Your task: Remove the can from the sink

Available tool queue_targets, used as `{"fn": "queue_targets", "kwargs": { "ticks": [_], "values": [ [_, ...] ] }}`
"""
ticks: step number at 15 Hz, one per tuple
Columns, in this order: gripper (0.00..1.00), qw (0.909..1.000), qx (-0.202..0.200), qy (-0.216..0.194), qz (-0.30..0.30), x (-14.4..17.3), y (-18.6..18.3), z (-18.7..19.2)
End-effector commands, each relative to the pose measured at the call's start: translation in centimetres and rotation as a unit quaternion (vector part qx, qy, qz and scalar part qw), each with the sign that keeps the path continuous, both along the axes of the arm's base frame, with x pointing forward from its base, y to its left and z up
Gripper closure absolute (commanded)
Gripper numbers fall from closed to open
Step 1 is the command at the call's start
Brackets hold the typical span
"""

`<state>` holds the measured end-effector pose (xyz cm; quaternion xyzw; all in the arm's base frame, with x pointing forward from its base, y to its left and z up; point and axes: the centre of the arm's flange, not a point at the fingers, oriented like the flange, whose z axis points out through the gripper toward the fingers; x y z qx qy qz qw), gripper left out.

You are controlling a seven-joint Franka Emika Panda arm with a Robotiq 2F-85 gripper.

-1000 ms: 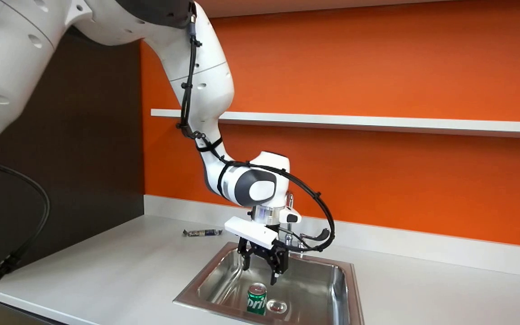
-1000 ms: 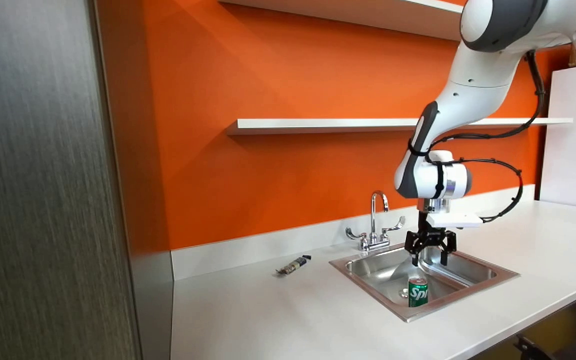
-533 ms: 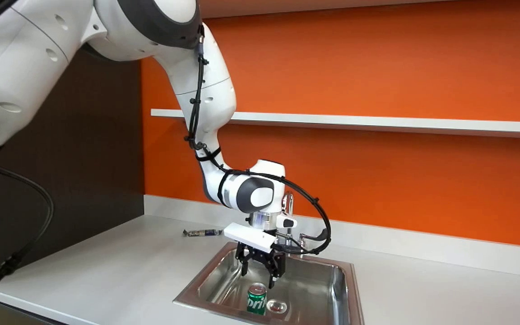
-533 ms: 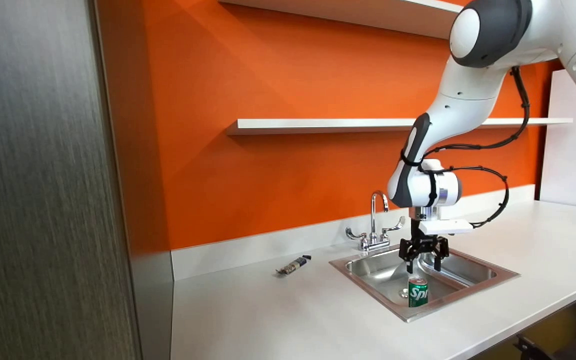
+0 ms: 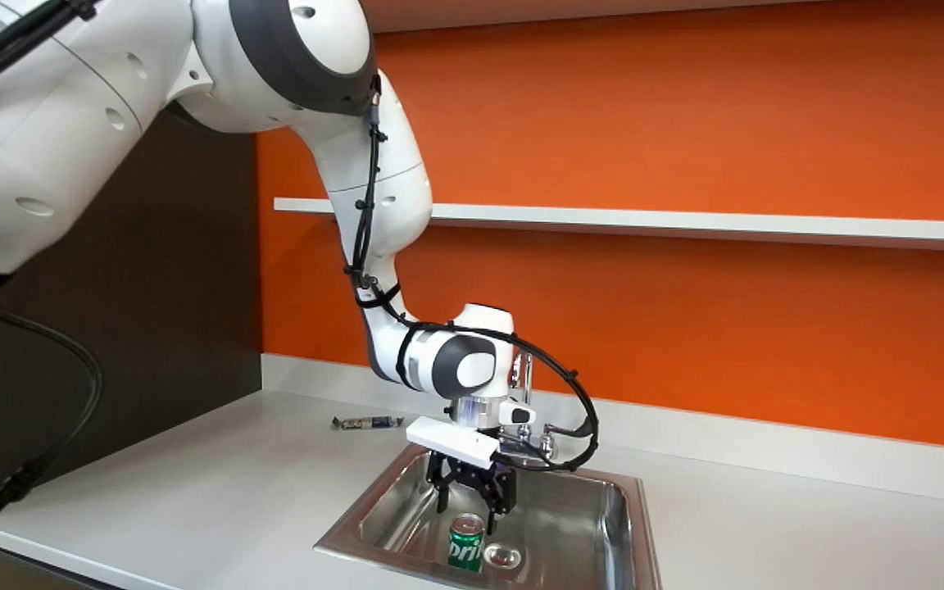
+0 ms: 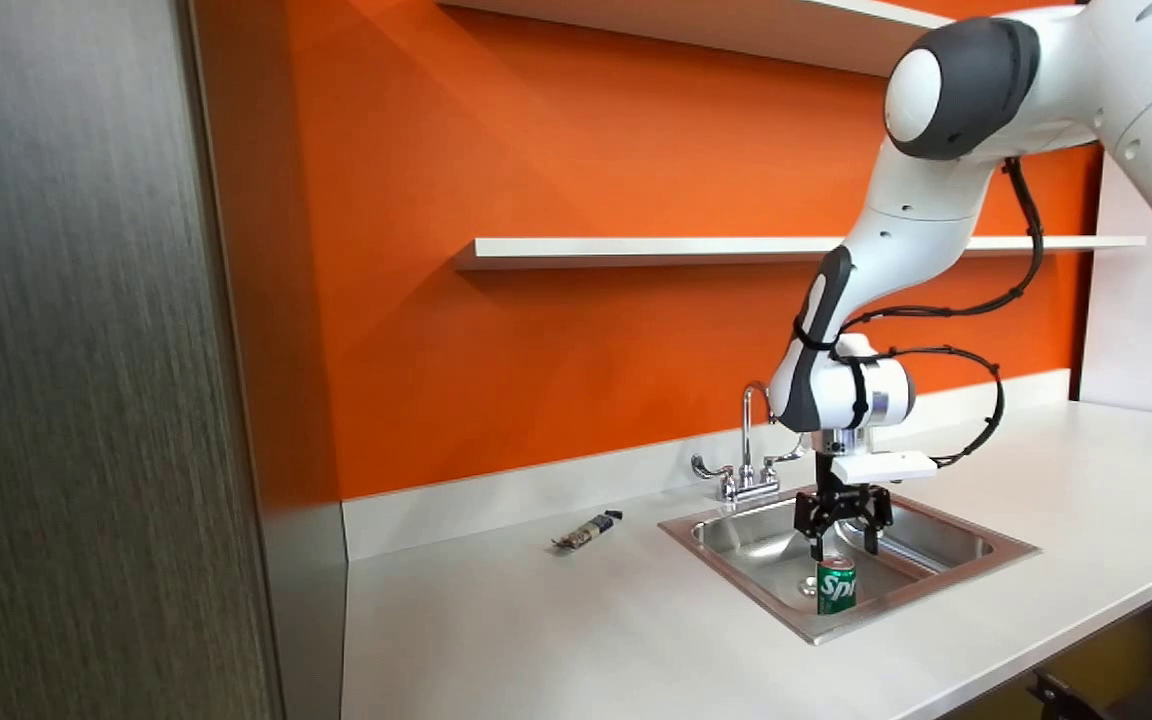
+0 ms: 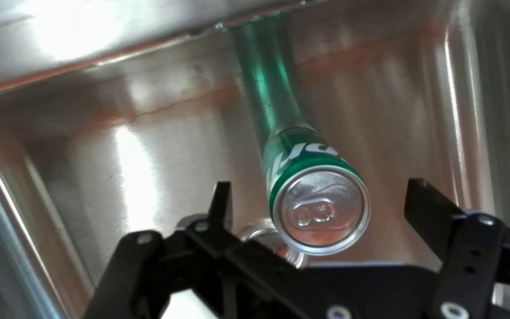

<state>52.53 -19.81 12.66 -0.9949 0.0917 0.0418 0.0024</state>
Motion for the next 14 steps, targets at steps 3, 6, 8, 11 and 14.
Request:
{"fn": "queue_targets", "kwargs": {
  "ticks": [3, 6, 8, 11, 14],
  "values": [
    [0.00, 0.9999, -0.015, 0.004, -0.001, 1.0, 0.1, -1.2],
    [0.00, 0.9998, -0.019, 0.006, 0.001, 1.2, 0.1, -1.7],
    [0.00, 0.9997, -0.022, 0.005, 0.006, 1.4, 0.2, -2.1],
    [0.00, 0.9996, -0.026, 0.006, 0.010, 1.7, 0.4, -2.6],
    [0.00, 0.9995, -0.029, 0.009, 0.012, 1.8, 0.6, -3.1]
  ]
}}
